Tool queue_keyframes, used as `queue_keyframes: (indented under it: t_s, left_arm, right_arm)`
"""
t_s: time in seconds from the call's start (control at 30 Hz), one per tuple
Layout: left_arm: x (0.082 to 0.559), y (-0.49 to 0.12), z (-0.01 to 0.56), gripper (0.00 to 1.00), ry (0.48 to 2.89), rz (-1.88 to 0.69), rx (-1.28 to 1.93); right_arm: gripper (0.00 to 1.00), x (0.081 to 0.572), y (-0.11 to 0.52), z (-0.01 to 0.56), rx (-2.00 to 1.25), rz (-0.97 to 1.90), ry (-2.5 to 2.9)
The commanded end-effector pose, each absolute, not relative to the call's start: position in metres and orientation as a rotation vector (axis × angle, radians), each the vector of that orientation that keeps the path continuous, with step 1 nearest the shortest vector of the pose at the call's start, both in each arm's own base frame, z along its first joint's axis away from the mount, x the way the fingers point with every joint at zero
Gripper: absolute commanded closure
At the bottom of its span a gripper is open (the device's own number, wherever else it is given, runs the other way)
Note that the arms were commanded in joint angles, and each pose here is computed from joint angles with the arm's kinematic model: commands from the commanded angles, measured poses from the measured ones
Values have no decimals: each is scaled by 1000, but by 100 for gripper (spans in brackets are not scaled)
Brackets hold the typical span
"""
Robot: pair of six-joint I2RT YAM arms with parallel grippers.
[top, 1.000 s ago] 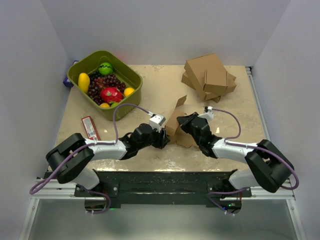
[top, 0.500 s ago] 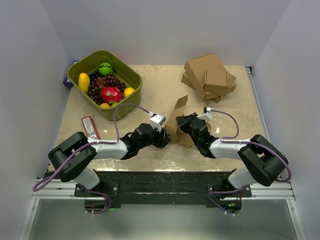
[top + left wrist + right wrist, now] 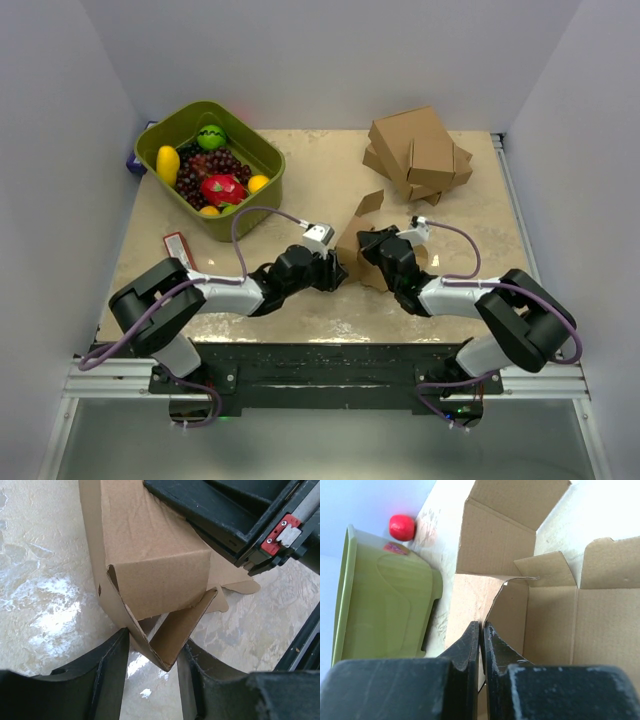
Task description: Fold the paper box
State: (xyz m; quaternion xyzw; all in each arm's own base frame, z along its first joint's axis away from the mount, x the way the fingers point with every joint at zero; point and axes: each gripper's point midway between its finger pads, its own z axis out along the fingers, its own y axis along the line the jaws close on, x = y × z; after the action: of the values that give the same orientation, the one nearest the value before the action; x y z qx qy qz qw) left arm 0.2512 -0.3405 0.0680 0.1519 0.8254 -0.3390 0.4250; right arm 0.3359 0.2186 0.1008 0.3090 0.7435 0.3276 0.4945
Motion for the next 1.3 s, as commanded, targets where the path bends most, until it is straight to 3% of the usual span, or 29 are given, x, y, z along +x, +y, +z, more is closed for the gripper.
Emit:
queue_keyframes:
  t_s: [0.0, 0.37, 0.93, 1.27]
  left_arm:
    - [272, -371, 114, 55, 1925, -942, 262]
    - [285, -374, 114, 55, 1942, -872, 200]
    - [291, -351, 65, 50, 2042, -441, 298]
    - [290, -345, 55, 50, 2043, -431, 271]
  right_arm:
    - [100, 290, 209, 23, 668, 596, 2093]
    - [100, 287, 212, 23, 669, 605, 2098]
    - [100, 290, 217, 55, 769, 648, 2061]
    - [100, 286, 217, 62, 802, 675, 2054]
